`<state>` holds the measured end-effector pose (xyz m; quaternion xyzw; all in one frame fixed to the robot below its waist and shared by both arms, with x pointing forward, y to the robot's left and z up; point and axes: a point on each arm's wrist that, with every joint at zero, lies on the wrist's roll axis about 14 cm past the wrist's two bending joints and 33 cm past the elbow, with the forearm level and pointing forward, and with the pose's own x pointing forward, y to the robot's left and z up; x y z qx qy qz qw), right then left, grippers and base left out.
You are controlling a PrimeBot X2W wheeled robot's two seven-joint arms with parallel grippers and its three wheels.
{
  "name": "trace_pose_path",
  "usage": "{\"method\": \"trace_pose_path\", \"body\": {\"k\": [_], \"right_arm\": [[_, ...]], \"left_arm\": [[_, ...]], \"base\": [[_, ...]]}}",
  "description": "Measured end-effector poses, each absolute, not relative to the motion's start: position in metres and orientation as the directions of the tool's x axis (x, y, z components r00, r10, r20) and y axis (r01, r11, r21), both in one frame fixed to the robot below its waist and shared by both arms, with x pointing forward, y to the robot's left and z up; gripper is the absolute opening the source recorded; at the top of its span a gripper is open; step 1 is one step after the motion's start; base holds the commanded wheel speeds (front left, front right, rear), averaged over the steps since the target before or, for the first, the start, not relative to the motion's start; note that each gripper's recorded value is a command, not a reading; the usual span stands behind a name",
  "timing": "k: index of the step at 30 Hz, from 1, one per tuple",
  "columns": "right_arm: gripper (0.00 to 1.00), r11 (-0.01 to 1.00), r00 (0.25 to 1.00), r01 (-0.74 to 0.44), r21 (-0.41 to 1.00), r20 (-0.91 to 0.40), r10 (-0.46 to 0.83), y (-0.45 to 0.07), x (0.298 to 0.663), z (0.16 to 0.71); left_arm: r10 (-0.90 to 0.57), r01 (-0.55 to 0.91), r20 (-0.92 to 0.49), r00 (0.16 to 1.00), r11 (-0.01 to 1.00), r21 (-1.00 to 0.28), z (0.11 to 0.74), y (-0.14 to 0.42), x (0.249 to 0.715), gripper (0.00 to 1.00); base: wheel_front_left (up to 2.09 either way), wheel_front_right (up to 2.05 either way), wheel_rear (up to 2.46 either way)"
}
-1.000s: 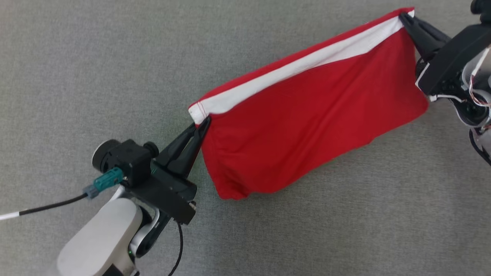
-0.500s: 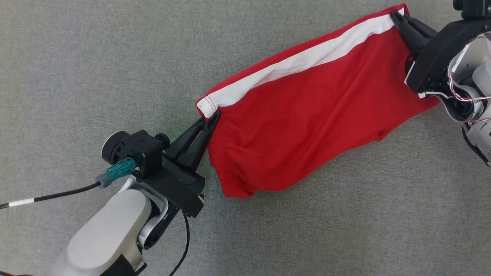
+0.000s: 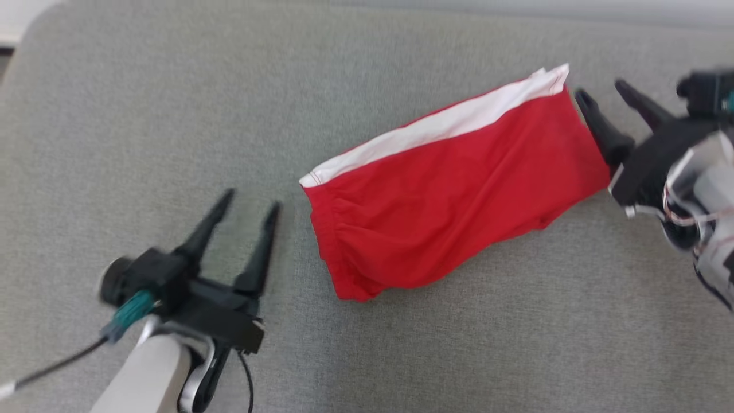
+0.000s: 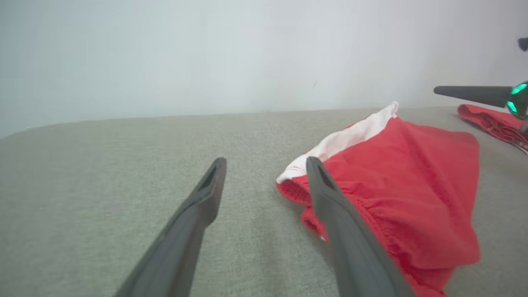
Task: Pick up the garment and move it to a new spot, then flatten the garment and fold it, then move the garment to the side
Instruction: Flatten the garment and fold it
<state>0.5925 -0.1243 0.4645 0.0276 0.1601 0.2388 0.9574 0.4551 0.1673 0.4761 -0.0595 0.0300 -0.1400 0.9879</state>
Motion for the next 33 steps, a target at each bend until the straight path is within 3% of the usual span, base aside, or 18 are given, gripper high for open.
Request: {"method": "trace_pose_path", "body": {"k": [8,18,33], "right_arm": [[1.0,0.923,0.87,-0.353,0.15,-0.311,0.383,-0.158,0.553,0.45],[1.0,0.941,0.904,-0.268,0.209,-0.285,0.32,-0.173,0.526,0.447],[1.0,0.948,0.873,-0.269,0.169,-0.374,0.314,-0.146,0.543,0.419]], "left_arm": [[-0.067,0.073,0.058,0.996,0.991,-0.113,0.501,0.197,0.418,1.0],[0.058,-0.048,0.064,0.996,0.987,-0.152,0.499,0.213,0.381,1.0],[0.093,-0.086,0.03,0.995,0.98,-0.182,0.489,0.22,0.372,1.0]], "base": [[0.0,0.0,0.0],[0.0,0.0,0.0],[0.0,0.0,0.0]]}}
